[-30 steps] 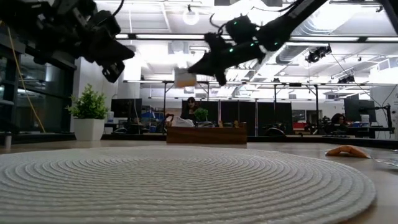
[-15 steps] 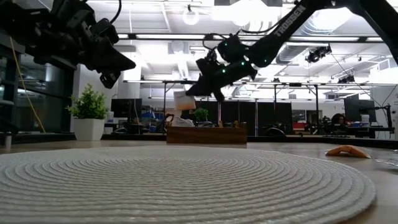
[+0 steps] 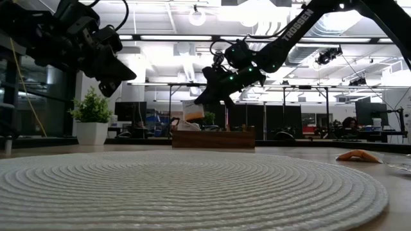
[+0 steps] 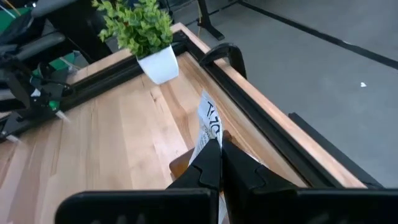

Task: Pick & Place Tea
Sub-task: Put the white tea bag into the left section of the wooden organizer

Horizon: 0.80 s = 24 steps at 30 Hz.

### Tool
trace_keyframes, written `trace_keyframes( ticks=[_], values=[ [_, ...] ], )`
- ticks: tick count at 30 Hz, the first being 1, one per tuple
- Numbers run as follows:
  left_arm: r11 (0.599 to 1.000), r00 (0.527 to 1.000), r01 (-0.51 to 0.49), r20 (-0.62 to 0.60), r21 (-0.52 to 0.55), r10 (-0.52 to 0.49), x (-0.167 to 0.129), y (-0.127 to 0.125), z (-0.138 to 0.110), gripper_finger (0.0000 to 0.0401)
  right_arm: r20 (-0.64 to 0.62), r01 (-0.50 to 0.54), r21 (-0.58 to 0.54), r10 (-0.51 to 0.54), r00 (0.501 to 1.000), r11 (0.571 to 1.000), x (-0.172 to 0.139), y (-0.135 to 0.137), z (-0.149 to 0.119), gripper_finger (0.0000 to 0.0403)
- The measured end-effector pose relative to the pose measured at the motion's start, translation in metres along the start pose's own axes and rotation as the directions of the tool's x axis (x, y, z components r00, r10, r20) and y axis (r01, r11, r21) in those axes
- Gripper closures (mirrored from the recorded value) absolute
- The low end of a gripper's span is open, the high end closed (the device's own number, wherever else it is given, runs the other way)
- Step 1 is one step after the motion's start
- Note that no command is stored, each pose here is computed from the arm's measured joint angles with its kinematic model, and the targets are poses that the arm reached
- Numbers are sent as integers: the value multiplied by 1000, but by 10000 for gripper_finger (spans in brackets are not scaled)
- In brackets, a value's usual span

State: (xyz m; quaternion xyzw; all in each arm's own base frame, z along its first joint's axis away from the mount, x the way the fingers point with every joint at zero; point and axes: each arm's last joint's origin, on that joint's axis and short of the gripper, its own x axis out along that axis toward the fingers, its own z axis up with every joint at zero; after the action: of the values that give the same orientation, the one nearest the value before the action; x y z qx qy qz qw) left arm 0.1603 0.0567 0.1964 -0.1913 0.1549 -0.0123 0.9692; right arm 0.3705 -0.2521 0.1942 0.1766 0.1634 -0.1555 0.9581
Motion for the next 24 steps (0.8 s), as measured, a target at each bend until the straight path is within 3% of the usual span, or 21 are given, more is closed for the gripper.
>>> trace_keyframes(
  ticks=[8, 12, 19, 24],
  values=[
    [1000, 1000, -3, -2, -1, 3, 0, 0, 0, 401, -21, 18, -13, -18, 1000, 1000, 2, 5, -3, 403],
    [1000, 1000, -16, 5, 1, 16, 0, 1, 0, 401, 4, 8, -36, -7, 1000, 999, 13, 11, 11, 403],
    [999, 999, -36, 3, -3, 36, 0, 1, 0, 401, -119, -45, -14, 43, 992, 999, 47, 13, 28, 403],
    [999, 999, -47, 6, -3, 47, 0, 2, 0, 401, -142, -34, -67, 25, 990, 997, 45, 14, 34, 403]
  ],
)
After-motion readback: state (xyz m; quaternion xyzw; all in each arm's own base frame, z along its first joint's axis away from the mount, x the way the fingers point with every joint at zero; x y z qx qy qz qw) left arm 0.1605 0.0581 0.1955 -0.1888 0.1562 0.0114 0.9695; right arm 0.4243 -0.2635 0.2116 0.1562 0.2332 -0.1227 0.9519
